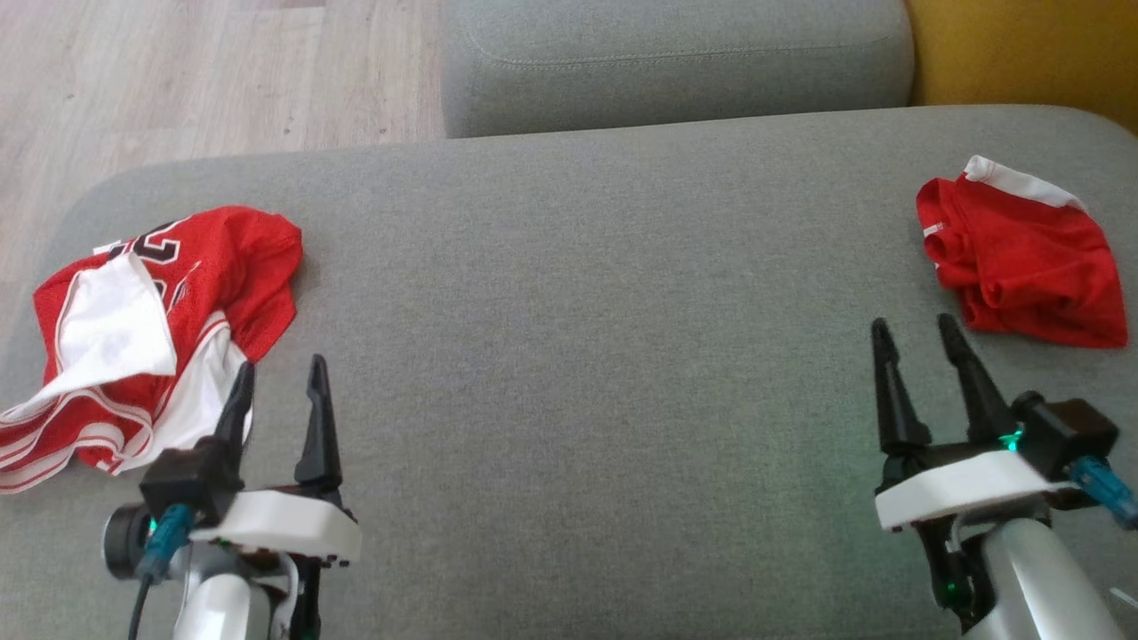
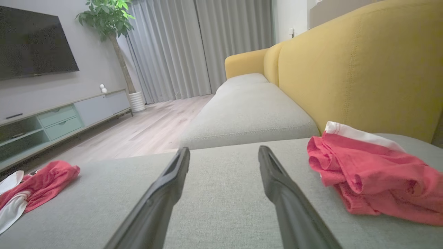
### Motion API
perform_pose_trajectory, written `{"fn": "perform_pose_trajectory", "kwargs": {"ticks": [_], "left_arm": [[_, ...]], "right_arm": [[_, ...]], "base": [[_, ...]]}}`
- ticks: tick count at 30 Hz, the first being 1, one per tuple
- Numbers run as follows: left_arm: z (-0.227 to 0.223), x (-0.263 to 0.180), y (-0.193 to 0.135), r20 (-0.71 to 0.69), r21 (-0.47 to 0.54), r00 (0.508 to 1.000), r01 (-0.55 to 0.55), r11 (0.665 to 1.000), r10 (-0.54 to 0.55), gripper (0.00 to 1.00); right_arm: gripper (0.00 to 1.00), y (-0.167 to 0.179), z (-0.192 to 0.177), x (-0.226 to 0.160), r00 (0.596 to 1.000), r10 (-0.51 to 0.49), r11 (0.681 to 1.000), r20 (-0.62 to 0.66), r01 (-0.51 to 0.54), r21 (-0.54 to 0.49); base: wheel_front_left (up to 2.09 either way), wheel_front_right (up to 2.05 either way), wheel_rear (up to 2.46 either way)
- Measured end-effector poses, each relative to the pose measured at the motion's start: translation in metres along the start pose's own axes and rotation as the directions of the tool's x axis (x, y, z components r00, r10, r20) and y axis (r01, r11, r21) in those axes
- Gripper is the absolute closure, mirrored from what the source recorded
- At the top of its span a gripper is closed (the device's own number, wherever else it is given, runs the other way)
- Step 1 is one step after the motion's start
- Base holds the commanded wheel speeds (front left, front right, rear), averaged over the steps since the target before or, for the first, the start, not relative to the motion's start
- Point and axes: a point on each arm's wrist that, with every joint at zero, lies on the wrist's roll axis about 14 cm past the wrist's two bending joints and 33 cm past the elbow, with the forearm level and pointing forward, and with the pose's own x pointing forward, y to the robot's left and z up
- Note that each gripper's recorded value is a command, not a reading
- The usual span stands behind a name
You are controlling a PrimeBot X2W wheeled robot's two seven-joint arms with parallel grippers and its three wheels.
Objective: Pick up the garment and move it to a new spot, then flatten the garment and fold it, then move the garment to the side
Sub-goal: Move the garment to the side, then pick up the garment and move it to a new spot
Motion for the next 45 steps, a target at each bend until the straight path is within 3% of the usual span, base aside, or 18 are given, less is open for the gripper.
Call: {"fn": "perform_pose_trajectory", "kwargs": {"ticks": [20,31,45], "left_arm": [[-0.002,-0.004,0.011,-0.007,0.004,0.999,-0.035,0.999,0.035,0.00],[-0.001,-0.027,0.047,-0.010,0.016,0.989,-0.144,0.989,0.144,0.00],[0.005,-0.082,0.112,0.001,0.033,0.932,-0.363,0.931,0.363,0.00]], "right_arm": [[0.00,0.003,-0.017,-0.003,0.999,-0.007,1.000,-0.043,0.007,0.007],[0.00,0.050,-0.029,0.016,0.988,0.135,0.991,-0.076,-0.134,0.026],[0.00,0.136,-0.048,0.034,0.921,0.371,0.928,-0.122,-0.365,0.070]], "base": [[0.00,0.00,0.00],[0.00,0.00,0.00],[0.00,0.00,0.00]]}}
